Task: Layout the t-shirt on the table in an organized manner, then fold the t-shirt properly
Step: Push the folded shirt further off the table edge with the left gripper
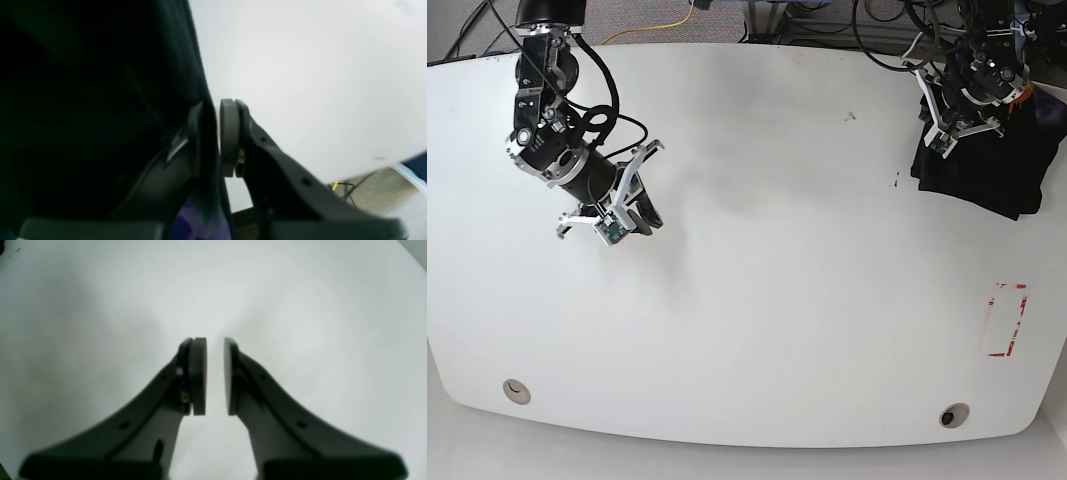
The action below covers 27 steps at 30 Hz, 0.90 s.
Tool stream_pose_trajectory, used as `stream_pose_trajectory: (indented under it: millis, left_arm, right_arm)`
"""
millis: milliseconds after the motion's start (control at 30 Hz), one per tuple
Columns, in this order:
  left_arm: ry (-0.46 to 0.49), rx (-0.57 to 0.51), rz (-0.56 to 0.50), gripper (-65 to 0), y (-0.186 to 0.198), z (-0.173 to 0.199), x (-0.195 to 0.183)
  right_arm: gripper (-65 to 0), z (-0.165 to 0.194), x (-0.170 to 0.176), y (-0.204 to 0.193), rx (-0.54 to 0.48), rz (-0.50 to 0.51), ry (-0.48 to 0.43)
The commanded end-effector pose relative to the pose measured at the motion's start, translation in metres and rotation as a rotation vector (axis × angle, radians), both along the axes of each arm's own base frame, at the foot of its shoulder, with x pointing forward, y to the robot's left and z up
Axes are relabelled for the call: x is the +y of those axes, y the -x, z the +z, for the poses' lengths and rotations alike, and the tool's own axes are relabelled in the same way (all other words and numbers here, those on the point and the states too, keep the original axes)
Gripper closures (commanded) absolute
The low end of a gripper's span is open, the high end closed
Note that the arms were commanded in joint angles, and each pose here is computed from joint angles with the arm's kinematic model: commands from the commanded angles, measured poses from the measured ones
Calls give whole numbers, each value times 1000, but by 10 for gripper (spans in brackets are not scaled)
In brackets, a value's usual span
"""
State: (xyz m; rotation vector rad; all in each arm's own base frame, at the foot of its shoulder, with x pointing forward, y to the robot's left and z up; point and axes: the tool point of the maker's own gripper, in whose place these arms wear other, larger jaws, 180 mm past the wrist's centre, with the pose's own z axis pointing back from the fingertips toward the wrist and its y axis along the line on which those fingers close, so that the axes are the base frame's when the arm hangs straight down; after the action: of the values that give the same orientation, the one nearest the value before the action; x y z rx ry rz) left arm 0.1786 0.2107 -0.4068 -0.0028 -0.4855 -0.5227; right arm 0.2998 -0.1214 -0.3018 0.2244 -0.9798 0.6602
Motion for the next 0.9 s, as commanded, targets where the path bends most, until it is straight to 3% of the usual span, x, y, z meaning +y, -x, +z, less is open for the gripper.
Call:
stream_pose_trajectory:
  millis: [0,400,700,867]
  left_arm:
    - [3,-49,-17,-69,-9,13,-3]
    - [-2,-88,-39,-72,-15,25,-9]
    - [33,-51,-99,-72,-10,13,-33]
    - [46,10,-81,-71,-1,-5,-29]
  right_arm:
    - [-94,15,2,-5,-51,12,-17]
    - [-94,15,2,-5,-51,12,-17]
    - [-94,16,2,-6,-55,12,-17]
    - [-94,17,7,-7,-57,9,-37]
